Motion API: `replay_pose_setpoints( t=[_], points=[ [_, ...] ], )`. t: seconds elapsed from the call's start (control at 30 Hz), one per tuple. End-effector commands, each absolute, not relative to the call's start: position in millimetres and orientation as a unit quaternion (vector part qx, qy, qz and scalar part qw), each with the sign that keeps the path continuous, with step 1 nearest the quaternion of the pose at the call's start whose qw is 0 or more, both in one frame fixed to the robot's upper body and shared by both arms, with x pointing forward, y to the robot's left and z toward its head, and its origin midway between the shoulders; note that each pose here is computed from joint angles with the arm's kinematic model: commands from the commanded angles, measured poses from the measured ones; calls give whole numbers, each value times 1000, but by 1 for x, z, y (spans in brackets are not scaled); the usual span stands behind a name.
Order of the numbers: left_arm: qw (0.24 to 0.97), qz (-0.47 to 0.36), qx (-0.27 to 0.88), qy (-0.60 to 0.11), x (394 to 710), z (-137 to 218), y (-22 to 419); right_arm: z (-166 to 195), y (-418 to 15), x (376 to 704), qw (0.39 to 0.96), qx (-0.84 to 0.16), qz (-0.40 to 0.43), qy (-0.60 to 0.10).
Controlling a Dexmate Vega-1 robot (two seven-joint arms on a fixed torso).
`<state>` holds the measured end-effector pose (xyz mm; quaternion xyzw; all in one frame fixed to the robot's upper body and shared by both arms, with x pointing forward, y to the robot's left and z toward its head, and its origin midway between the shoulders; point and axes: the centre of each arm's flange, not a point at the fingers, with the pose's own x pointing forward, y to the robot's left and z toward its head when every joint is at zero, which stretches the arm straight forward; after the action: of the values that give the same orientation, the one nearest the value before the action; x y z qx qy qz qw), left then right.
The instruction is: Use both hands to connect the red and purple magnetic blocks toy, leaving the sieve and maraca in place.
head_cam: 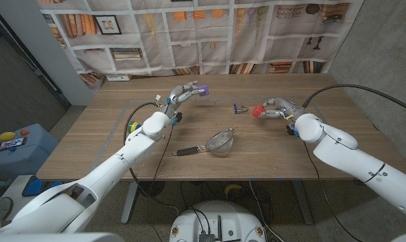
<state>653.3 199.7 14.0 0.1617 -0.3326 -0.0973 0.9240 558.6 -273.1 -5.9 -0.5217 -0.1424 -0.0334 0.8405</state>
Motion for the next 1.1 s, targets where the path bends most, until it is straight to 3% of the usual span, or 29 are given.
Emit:
replay_pose_setpoints(
  t=[0.03,1.1],
  points=[
    [921,-118,155,-336,647,13,195,-2,-272,559,890,-421,2,-178],
    [910,-159,133,-359,644,13,166,-2,-260,560,939,-250,74,-226]
  ],
)
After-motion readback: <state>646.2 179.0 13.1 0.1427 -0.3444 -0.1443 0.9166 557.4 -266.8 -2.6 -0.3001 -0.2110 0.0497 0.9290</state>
